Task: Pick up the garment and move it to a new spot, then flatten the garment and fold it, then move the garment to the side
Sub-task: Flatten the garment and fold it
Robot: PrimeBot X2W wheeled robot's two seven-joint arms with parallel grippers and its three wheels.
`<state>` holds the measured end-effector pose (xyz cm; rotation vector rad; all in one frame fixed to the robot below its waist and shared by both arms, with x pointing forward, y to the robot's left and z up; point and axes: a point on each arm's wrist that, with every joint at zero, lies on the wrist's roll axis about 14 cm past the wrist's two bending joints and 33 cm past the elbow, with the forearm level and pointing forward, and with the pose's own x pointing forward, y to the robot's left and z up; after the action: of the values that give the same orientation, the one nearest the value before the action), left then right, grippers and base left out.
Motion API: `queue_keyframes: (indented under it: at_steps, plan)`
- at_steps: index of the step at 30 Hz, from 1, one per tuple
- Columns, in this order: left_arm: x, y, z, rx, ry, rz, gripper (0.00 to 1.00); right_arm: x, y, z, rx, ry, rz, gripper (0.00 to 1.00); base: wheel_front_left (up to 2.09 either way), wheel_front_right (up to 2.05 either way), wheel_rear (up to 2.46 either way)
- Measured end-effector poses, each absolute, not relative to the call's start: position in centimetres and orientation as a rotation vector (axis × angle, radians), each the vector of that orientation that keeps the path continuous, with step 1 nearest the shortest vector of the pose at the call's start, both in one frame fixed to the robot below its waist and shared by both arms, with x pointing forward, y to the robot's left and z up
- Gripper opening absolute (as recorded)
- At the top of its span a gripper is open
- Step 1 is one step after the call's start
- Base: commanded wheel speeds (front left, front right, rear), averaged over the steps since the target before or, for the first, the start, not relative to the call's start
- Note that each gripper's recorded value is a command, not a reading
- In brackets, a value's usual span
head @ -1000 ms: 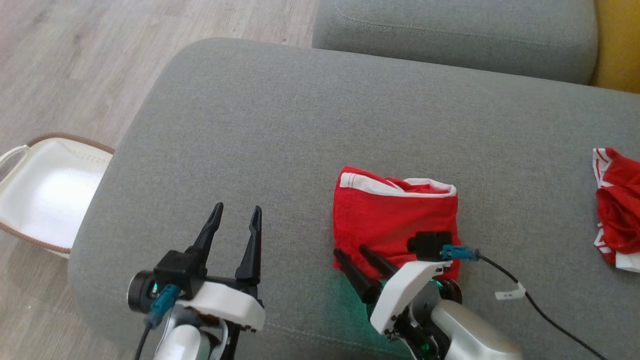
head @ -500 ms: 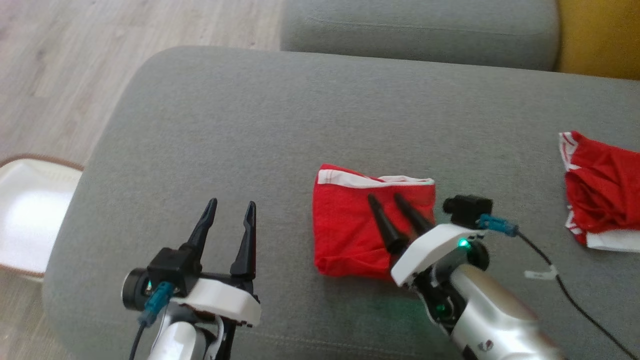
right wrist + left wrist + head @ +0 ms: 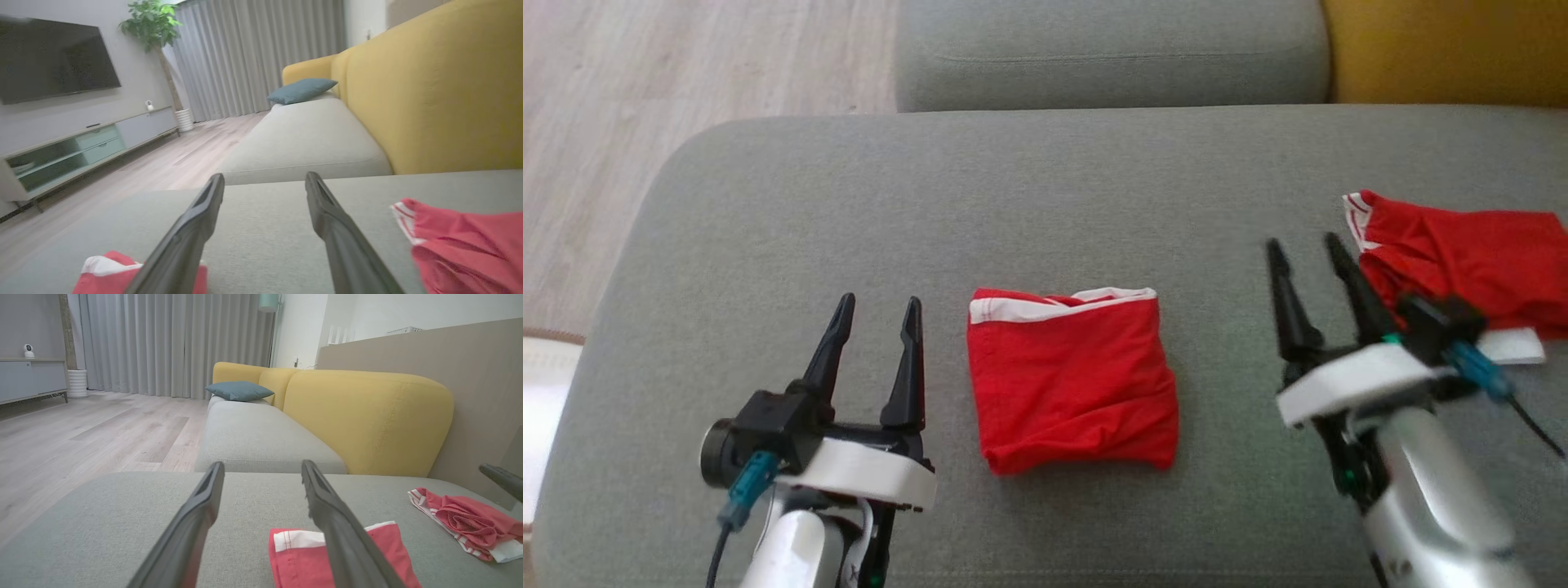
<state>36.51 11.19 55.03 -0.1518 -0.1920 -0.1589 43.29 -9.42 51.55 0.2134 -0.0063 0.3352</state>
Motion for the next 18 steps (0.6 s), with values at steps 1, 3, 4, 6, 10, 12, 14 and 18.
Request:
queue_keyframes:
  at_steps: [1,3,4,6,10,12,14,18]
  plan:
    - [36.6,11.0,55.2,-0.153,-0.197,-0.165,1.0,42.9,-10.3,51.8,0.196,-0.028,0.31,1.0,0.0,0.0,0.0]
    - [36.7,10.7,55.5,-0.155,-0.204,-0.175,1.0,41.9,-11.8,51.8,0.186,-0.053,0.257,1.0,0.0,0.0,0.0]
    - [36.7,10.5,55.6,-0.156,-0.207,-0.179,1.0,41.3,-12.3,51.5,0.169,-0.055,0.24,1.0,0.0,0.0,0.0]
    - [36.8,10.3,55.7,-0.157,-0.21,-0.185,1.0,40.0,-13.1,50.7,0.161,-0.047,0.204,1.0,0.0,0.0,0.0]
    - [36.9,10.1,55.9,-0.159,-0.216,-0.187,1.0,38.3,-14.1,49.7,0.123,-0.032,0.171,1.0,0.0,0.0,0.0]
    - [37.0,10.1,55.8,-0.161,-0.214,-0.188,1.0,38.2,-14.0,49.9,0.125,-0.039,0.174,1.0,0.0,0.0,0.0]
    - [37.0,10.1,55.8,-0.164,-0.211,-0.185,1.0,38.3,-13.6,50.1,0.126,-0.046,0.184,1.0,0.0,0.0,0.0]
    - [37.1,10.4,55.4,-0.168,-0.201,-0.175,1.0,38.5,-12.8,50.1,0.127,-0.046,0.206,0.5,0.0,0.0,0.0]
